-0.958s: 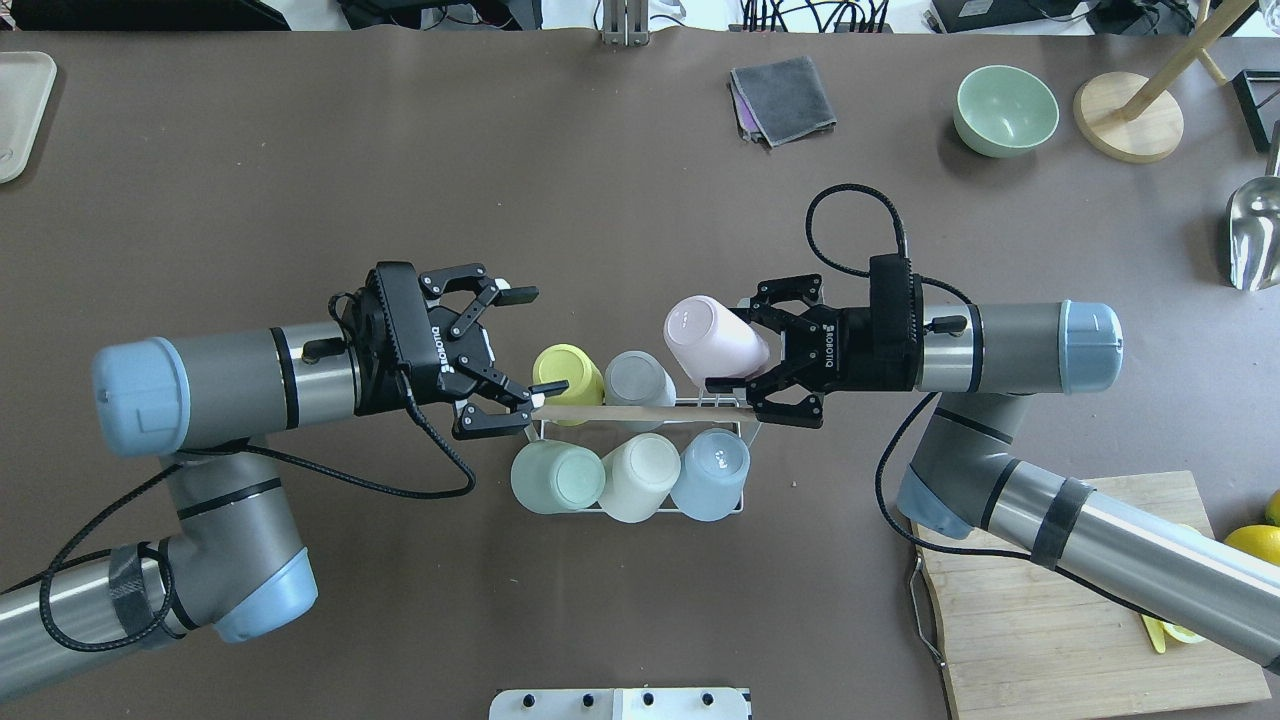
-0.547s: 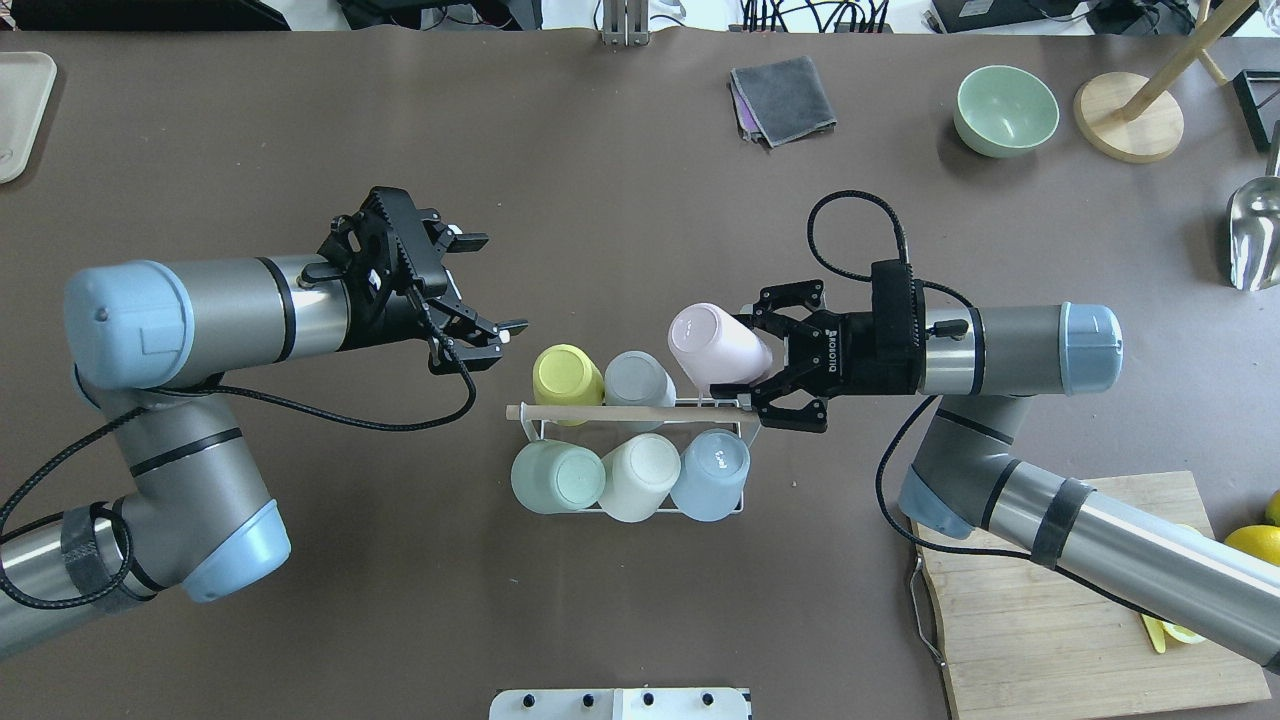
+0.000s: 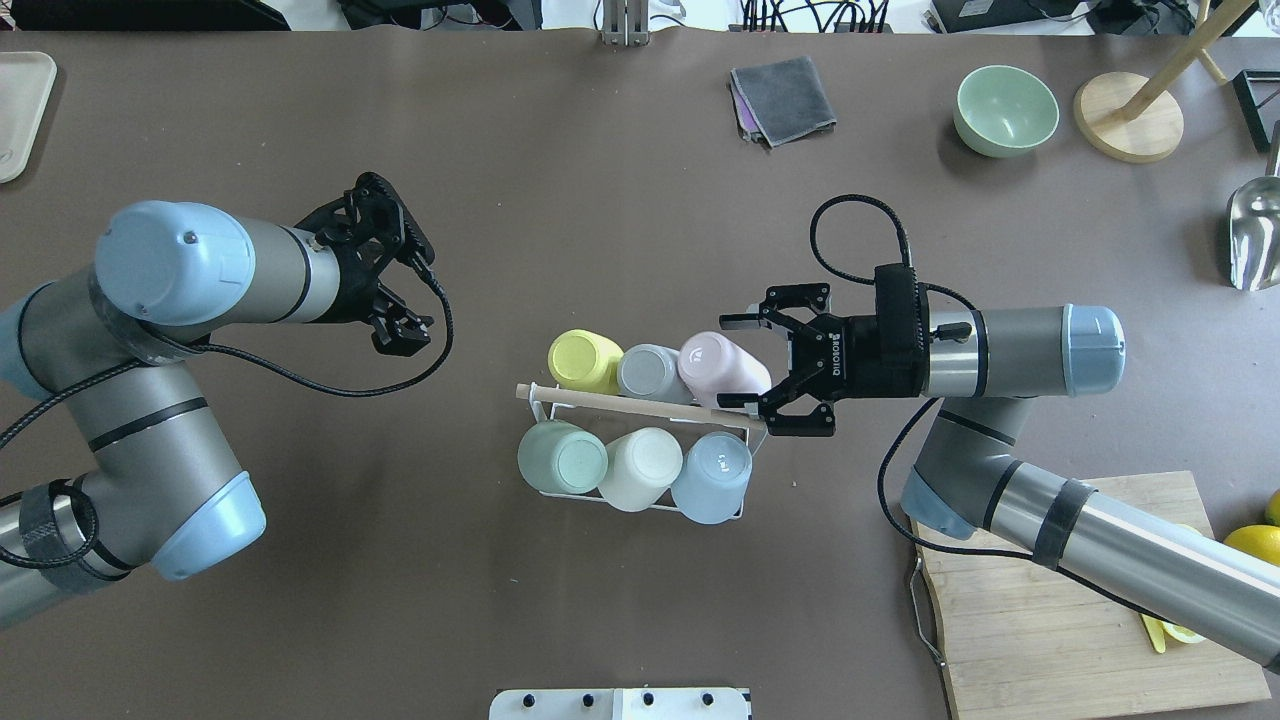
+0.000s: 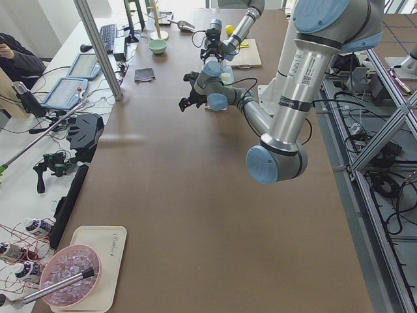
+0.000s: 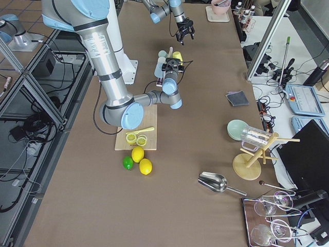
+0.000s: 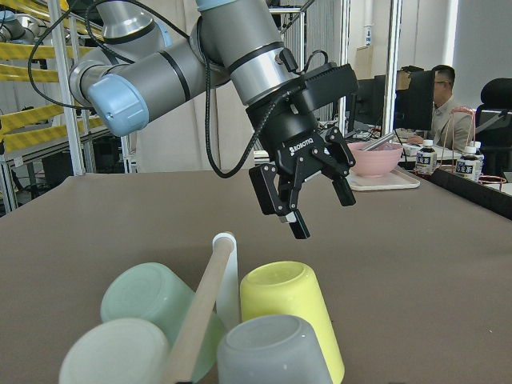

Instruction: Place cup on cup holder

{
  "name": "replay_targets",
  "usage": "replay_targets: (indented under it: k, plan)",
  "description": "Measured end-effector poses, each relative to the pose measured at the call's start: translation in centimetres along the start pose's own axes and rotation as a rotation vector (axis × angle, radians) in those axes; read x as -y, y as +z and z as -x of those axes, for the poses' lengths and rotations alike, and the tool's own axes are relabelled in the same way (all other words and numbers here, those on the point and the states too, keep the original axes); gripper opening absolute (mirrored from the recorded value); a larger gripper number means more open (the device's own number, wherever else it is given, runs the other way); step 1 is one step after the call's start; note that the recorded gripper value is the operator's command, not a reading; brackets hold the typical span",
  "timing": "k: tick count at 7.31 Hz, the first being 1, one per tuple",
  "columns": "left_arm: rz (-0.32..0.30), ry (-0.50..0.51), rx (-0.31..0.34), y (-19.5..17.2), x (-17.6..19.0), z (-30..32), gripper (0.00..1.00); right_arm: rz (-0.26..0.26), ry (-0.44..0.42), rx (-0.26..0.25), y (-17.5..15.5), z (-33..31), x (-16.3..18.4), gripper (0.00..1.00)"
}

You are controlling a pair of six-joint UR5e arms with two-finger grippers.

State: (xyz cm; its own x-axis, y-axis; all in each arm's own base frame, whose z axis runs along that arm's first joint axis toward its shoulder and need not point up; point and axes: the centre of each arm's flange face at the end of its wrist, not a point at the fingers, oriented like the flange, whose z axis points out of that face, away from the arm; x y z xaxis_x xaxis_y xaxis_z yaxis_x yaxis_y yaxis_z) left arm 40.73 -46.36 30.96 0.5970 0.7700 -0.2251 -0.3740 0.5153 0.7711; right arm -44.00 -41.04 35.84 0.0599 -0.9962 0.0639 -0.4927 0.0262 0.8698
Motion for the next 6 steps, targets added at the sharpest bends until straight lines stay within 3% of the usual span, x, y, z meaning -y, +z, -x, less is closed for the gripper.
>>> replay_targets:
  k: [1,2,4,5,6]
  plan:
    - [0.102,-0.024,0.014,1.2,-2.2,0.8,0.99,0.001,0.001,-0.001,-0.1,0.0,-0.1,1.00]
    - [0.165,-0.076,-0.001,2.2,-5.3,2.1,0.99,-0.002,-0.003,-0.006,-0.3,-0.3,0.2,1.00]
    - [0.224,-0.243,-0.058,2.3,-12.7,6.7,0.99,0.010,-0.005,0.002,-2.3,-2.3,1.8,1.00]
    - [0.254,-0.330,-0.094,1.1,-16.9,10.2,0.99,0.057,-0.003,0.025,-4.4,-4.0,3.0,1.00]
    - [0.281,-0.437,-0.136,-1.0,-21.5,14.3,0.99,0.151,0.018,0.041,-6.9,-6.3,4.1,1.00]
